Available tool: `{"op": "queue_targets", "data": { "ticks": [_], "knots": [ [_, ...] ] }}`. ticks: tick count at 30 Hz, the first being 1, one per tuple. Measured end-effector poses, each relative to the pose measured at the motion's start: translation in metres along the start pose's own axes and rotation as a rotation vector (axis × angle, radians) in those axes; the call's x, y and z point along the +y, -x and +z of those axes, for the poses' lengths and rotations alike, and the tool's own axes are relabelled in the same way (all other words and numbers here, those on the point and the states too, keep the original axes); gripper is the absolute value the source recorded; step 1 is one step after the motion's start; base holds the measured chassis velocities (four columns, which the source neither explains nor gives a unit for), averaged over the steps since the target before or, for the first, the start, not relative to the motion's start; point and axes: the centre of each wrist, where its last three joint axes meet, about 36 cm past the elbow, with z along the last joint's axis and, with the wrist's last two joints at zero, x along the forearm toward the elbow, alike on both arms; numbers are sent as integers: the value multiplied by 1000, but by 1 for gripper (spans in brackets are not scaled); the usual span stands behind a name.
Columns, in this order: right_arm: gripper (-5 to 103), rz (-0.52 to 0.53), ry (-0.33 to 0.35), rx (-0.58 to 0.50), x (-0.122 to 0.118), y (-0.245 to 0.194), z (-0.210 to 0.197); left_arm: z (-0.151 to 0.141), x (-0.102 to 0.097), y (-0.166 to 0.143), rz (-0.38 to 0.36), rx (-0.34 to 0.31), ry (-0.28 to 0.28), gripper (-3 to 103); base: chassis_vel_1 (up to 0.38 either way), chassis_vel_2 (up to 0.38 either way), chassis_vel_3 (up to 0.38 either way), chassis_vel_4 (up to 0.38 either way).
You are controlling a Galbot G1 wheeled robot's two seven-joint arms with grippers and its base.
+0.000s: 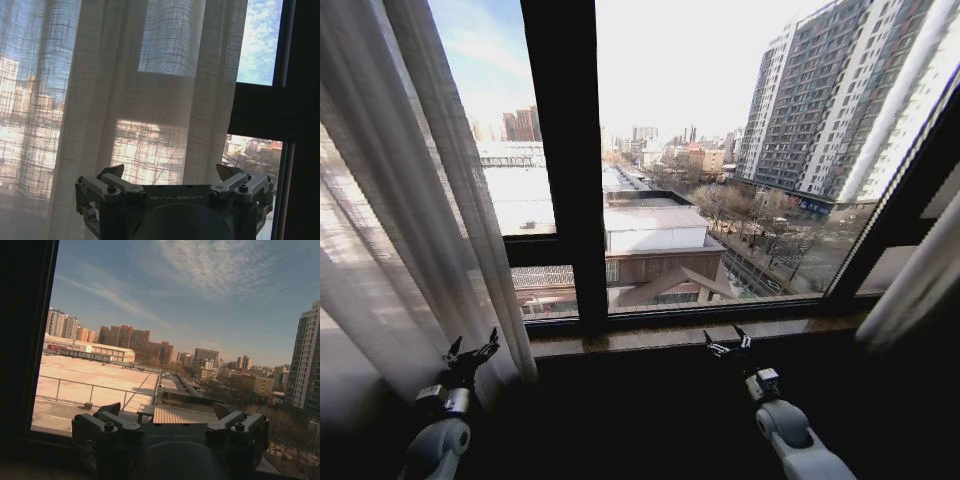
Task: Open the curtains by pulling them apart, changing their state from closed to fully open.
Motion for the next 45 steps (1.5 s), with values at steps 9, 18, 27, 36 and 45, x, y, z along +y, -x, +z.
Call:
{"op": "queue_targets", "data": {
  "ticks": [9,18,27,36,45],
  "knots": [
    [100,0,0,0,0,0,0,0,0,0,0,0,0,100,0,0,0,0],
    [100,0,0,0,0,0,0,0,0,0,0,0,0,100,0,0,0,0],
    [100,0,0,0,0,0,0,0,0,0,0,0,0,100,0,0,0,0],
    [100,0,0,0,0,0,0,0,0,0,0,0,0,100,0,0,0,0],
    [100,0,0,0,0,0,0,0,0,0,0,0,0,100,0,0,0,0]
  ]
}}
